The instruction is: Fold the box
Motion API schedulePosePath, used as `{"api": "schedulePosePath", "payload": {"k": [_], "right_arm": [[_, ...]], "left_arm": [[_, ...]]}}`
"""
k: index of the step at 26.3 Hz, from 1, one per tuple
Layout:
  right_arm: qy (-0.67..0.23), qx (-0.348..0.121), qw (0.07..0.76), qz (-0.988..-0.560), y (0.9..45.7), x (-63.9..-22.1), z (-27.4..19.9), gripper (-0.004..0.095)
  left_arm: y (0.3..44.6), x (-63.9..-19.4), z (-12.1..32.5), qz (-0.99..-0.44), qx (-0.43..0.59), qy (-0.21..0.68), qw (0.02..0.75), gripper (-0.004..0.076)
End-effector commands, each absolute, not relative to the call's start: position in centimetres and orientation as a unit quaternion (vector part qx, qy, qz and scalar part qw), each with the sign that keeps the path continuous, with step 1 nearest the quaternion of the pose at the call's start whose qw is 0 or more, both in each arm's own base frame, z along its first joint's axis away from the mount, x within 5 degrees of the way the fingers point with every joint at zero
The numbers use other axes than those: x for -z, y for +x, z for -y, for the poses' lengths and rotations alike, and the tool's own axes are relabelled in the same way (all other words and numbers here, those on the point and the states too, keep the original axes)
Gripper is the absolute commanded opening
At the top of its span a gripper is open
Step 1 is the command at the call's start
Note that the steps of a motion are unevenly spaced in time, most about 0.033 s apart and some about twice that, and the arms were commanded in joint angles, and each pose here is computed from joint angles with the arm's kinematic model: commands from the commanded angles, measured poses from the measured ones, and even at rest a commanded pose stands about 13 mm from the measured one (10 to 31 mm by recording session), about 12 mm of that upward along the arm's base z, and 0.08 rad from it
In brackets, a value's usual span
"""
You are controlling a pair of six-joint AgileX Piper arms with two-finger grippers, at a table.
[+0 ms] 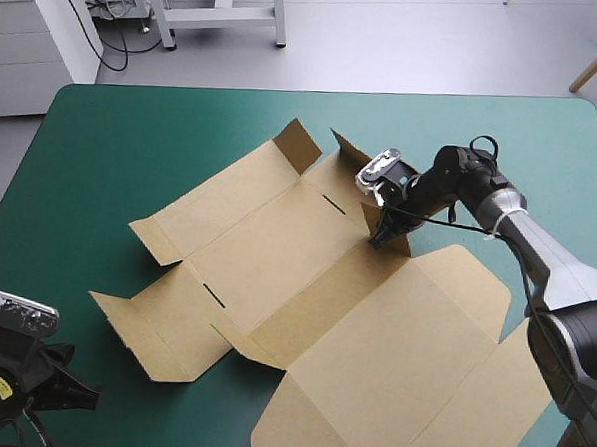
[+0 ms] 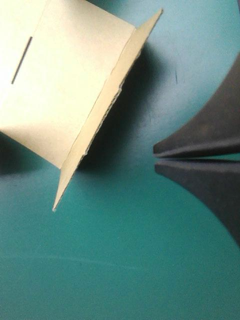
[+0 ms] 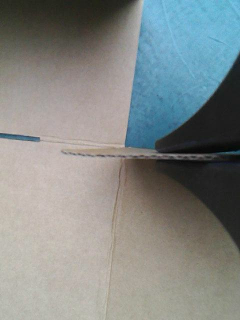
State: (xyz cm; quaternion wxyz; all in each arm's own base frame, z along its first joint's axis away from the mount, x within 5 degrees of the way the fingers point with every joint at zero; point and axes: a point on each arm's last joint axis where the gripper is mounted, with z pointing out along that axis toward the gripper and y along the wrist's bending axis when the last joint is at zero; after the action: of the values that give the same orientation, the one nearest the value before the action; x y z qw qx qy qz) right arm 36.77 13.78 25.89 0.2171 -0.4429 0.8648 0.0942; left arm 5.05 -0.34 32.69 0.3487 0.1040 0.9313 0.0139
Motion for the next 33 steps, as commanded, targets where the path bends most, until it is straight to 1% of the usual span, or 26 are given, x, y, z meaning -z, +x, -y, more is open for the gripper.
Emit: {"api": "schedulePosePath", "payload": {"k": [1, 4, 7, 9, 11, 12, 14, 15, 18, 24, 28, 33], "right_arm": [[-0.459, -0.081, 0.282, -0.839, 36.4, -28.9, -15.1, -0.0014], [-0.473, -0.085, 0.300, -0.824, 36.9, -30.0, -17.0, -0.0014], [-0.500, -0.084, 0.312, -0.803, 37.9, -30.6, -18.8, -0.0019], [-0.543, -0.078, 0.322, -0.772, 38.5, -31.0, -20.1, -0.0019], [-0.594, -0.087, 0.336, -0.726, 39.0, -31.1, -21.8, -0.0019], [-0.607, -0.105, 0.347, -0.707, 39.2, -31.2, -22.7, -0.0020], [-0.616, -0.128, 0.354, -0.692, 39.5, -31.0, -23.6, -0.0019], [-0.628, -0.145, 0.358, -0.676, 39.4, -31.1, -24.2, -0.0019], [-0.652, -0.166, 0.365, -0.644, 39.2, -30.9, -25.4, -0.0019], [-0.707, -0.159, 0.376, -0.577, 38.3, -30.5, -27.8, -0.0020], [-0.723, -0.161, 0.380, -0.555, 37.9, -30.2, -29.0, -0.0020], [-0.729, -0.168, 0.374, -0.549, 37.7, -29.5, -29.9, -0.0020]], "left_arm": [[4.9, -35.2, 0.5, -0.912, -0.006, 0.102, 0.397, -0.0010], [4.4, -36.1, 0.8, -0.910, 0.013, 0.103, 0.401, -0.0010], [4.4, -36.1, 0.8, -0.912, 0.015, 0.104, 0.398, -0.0010], [4.4, -36.1, 0.8, -0.912, 0.015, 0.104, 0.398, -0.0010], [4.4, -36.1, 0.8, -0.911, 0.016, 0.104, 0.398, -0.0010], [4.4, -36.1, 0.8, -0.911, 0.017, 0.104, 0.398, -0.0010], [4.4, -36.1, 0.9, -0.911, 0.021, 0.104, 0.398, -0.0010], [4.4, -36.1, 1.0, -0.911, 0.025, 0.104, 0.398, -0.0010], [4.4, -36.1, 1.0, -0.911, 0.025, 0.104, 0.398, -0.0010], [4.4, -36.1, 1.0, -0.911, 0.027, 0.104, 0.398, -0.0010], [4.4, -36.1, 1.0, -0.911, 0.027, 0.105, 0.398, -0.0010], [4.4, -36.1, 1.0, -0.911, 0.027, 0.105, 0.398, -0.0010]]}}
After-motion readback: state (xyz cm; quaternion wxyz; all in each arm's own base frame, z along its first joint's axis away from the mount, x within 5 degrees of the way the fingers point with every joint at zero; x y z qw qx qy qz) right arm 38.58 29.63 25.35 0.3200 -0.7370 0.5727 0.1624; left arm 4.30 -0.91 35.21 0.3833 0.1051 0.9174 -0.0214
